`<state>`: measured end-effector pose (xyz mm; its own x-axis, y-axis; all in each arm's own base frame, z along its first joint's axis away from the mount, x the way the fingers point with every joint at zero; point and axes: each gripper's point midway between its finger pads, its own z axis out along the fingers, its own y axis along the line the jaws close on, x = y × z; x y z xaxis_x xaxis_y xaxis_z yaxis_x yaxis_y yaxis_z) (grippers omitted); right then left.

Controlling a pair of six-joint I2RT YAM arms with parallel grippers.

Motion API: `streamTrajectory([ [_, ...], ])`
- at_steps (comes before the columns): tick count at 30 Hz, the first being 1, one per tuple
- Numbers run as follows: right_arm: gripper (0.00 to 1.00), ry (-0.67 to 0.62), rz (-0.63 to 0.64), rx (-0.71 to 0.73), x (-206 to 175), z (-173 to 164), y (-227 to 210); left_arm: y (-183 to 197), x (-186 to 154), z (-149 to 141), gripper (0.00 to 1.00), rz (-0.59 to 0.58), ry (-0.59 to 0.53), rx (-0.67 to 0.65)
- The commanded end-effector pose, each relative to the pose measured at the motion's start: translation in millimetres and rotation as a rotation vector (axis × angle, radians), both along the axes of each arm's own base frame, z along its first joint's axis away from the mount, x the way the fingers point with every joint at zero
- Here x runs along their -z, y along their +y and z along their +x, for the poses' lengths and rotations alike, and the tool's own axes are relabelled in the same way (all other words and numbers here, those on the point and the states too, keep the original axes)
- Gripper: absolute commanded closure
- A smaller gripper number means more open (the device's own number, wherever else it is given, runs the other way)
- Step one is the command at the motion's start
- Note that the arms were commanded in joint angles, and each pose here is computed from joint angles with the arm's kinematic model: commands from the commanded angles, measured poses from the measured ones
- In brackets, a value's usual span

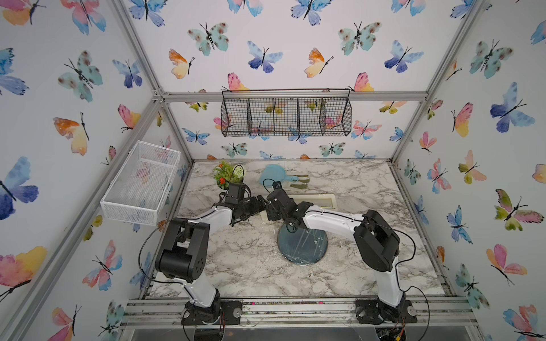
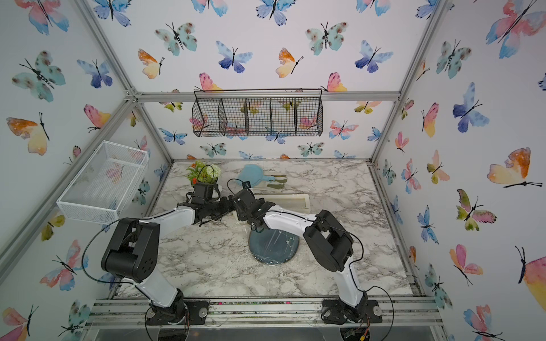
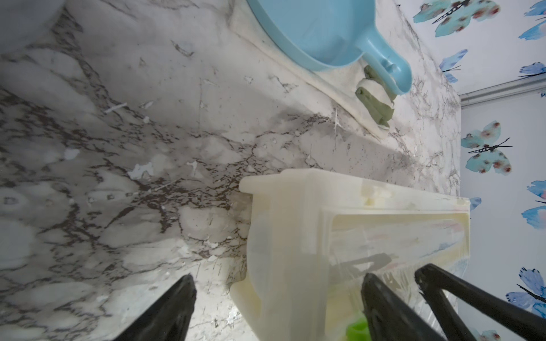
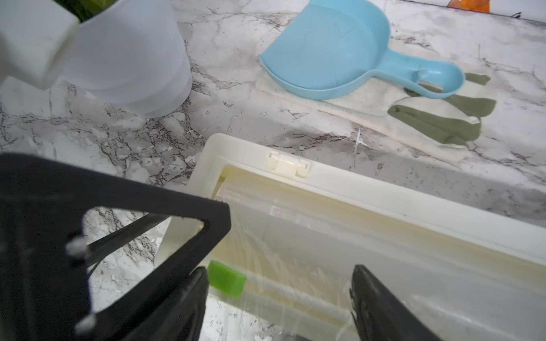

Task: Wrap the plate with plastic wrap
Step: Tear off the plastic wrap from the plastic wrap cutting box.

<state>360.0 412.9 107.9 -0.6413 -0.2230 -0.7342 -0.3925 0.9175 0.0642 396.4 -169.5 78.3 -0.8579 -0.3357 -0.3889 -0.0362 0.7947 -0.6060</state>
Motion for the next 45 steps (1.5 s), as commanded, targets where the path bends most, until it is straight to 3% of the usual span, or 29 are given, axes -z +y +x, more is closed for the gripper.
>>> streamTrajectory([
  [1,0.21,-0.007,0.027,-0.028,-1,3,15,-1,21,-11,0.17,0.033,0.039,0.037],
  [5,0.21,-0.001,0.024,-0.032,4,5,19,4,32,-17,0.34,0.052,0.066,0.03],
  [7,0.21,0.008,0.036,-0.036,5,4,22,7,35,-19,0.38,0.059,0.072,0.025],
  [27,0.22,0.033,0.088,-0.065,4,-2,30,14,45,-23,0.48,0.07,0.105,0.015],
  [38,0.24,0.1,0.103,-0.093,43,-21,22,11,45,-23,0.48,0.055,0.114,0.025],
  [45,0.33,0.082,-0.033,0.028,54,-8,-3,14,51,-25,0.5,0.079,0.13,0.021],
])
